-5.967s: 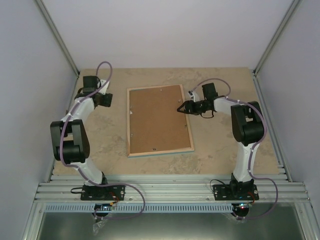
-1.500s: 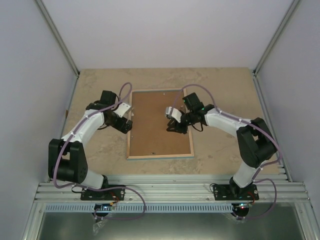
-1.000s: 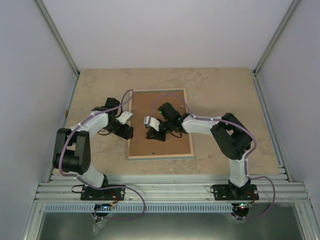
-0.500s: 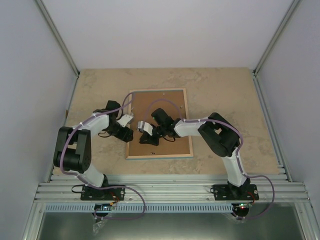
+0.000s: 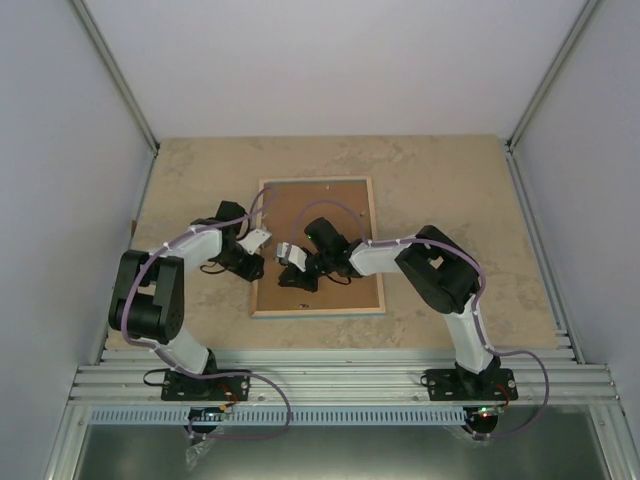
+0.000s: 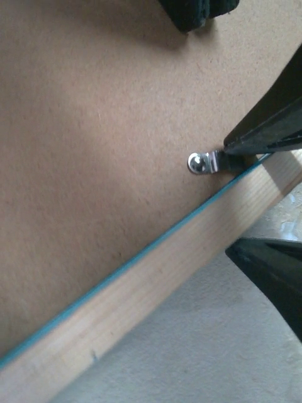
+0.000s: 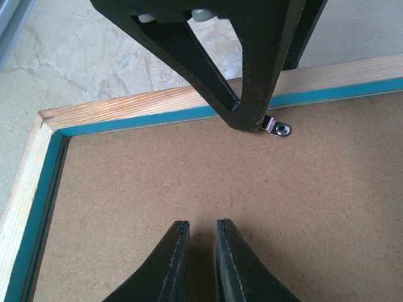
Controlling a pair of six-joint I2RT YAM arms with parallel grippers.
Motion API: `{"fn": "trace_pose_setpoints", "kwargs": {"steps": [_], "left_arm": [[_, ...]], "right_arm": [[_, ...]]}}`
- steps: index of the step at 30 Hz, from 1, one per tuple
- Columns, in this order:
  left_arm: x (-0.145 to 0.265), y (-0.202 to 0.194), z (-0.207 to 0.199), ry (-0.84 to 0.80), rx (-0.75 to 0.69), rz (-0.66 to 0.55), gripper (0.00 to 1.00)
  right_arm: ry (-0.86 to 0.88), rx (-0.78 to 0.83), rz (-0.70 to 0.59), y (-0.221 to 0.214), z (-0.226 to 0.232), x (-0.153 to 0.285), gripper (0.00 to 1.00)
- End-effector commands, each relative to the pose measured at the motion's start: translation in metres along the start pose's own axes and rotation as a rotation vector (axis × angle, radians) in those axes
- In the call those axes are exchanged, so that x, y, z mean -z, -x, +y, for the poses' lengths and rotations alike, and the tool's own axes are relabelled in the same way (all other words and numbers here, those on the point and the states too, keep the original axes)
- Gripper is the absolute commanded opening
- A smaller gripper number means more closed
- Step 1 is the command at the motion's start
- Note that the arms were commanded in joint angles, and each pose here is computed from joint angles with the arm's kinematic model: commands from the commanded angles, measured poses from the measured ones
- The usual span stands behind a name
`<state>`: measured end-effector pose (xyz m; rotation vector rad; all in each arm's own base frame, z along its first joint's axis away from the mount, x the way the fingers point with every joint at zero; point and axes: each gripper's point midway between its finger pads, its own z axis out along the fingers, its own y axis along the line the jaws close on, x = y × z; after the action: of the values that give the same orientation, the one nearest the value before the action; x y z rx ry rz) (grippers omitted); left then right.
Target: Put the photo into the frame
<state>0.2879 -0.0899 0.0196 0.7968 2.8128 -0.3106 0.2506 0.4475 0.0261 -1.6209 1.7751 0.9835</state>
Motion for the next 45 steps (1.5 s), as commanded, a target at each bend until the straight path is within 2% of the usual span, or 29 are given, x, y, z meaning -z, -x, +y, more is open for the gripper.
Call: {"fn": "trace_pose_setpoints", "kwargs": {"steps": [1, 5, 10, 17, 21, 25, 28, 33, 36, 38, 45], "left_arm": [[-0.006, -0.015, 0.035, 0.176, 0.012, 0.060, 0.33], [-0.006, -0.014, 0.036, 0.179, 0.044, 0.054, 0.25], [-0.004, -0.003, 0.027, 0.133, 0.108, 0.000, 0.25], [0.018, 0.026, -0.001, -0.049, 0.065, -0.115, 0.38], [0.036, 0.042, 0.011, -0.105, 0.129, -0.192, 0.40], [0.024, 0.049, 0.019, -0.131, 0.189, -0.175, 0.46], [0.012, 0.054, 0.020, -0.164, 0.234, -0.167, 0.48], [-0.006, 0.057, 0.020, -0.212, 0.261, -0.142, 0.39], [-0.014, 0.049, 0.012, -0.229, 0.208, -0.107, 0.27], [-0.019, 0.045, 0.003, -0.230, 0.159, -0.086, 0.24], [-0.026, 0.041, -0.024, -0.293, 0.165, -0.074, 0.18]], "right_arm": [[-0.047, -0.134, 0.225, -0.081, -0.003, -0.003, 0.15], [-0.046, -0.129, 0.227, -0.082, -0.002, -0.002, 0.15], [-0.042, -0.126, 0.235, -0.087, 0.002, 0.000, 0.15], [-0.032, -0.106, 0.224, -0.081, 0.010, 0.009, 0.17], [-0.028, -0.090, 0.228, -0.082, 0.015, 0.018, 0.17], [-0.015, -0.108, 0.239, -0.095, 0.020, 0.026, 0.18], [-0.016, -0.072, 0.204, -0.085, 0.022, 0.032, 0.20], [-0.052, 0.042, 0.136, -0.054, 0.014, 0.038, 0.24], [-0.094, 0.131, 0.089, -0.033, 0.002, 0.040, 0.26], [-0.122, 0.173, 0.074, -0.022, -0.006, 0.039, 0.27], [-0.163, 0.266, 0.043, 0.008, -0.025, 0.025, 0.31]]}}
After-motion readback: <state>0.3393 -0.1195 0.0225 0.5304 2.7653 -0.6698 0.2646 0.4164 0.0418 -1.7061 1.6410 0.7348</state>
